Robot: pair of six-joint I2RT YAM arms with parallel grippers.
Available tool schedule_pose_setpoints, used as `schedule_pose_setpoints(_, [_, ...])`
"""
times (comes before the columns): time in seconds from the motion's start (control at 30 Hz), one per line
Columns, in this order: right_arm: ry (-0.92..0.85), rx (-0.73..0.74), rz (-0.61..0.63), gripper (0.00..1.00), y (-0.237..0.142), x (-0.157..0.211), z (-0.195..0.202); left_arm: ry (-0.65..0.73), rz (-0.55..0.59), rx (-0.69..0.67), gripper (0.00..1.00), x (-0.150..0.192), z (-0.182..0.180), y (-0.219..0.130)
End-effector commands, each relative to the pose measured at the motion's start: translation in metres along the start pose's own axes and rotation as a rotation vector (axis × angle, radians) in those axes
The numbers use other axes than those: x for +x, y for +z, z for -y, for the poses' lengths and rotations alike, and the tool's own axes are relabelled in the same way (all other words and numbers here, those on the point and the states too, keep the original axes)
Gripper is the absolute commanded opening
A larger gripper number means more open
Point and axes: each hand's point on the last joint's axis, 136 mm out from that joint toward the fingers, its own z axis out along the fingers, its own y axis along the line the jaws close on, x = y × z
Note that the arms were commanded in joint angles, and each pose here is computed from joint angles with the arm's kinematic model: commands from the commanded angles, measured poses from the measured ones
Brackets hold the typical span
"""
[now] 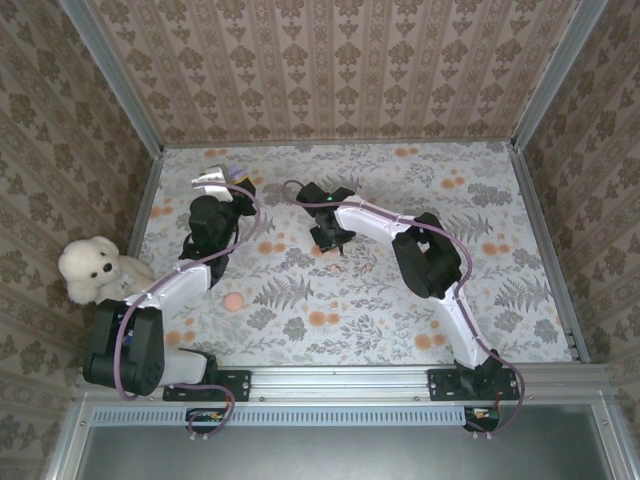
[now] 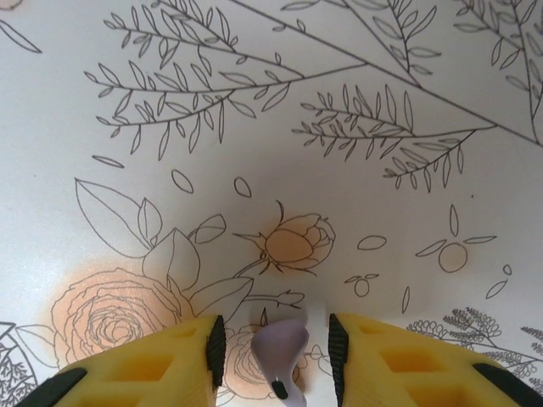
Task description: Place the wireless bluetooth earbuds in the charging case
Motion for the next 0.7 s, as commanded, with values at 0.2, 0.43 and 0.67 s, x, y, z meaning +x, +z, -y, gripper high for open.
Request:
schedule_pose_setpoints(0.2, [-0.038, 0.038, -0.073, 0.39, 0.0033, 0.0123, 0.0045, 0.022, 0.059, 0.016, 0.00, -0.0231, 0.0095, 0.0010])
schedule_pose_setpoints(0.43, [-0.042, 0.039, -0.086, 0.37, 0.0032, 0.0153, 0.0054, 0.019, 0.057, 0.020, 0.00, -0.0231, 0.0108, 0.0020])
schedule_pose_setpoints(0.67, [-0.045, 0.040, -0.089, 0.35, 0.0050, 0.0152, 0.0046, 0.016, 0.056, 0.020, 0.00, -0.0227, 0.0106, 0.0026])
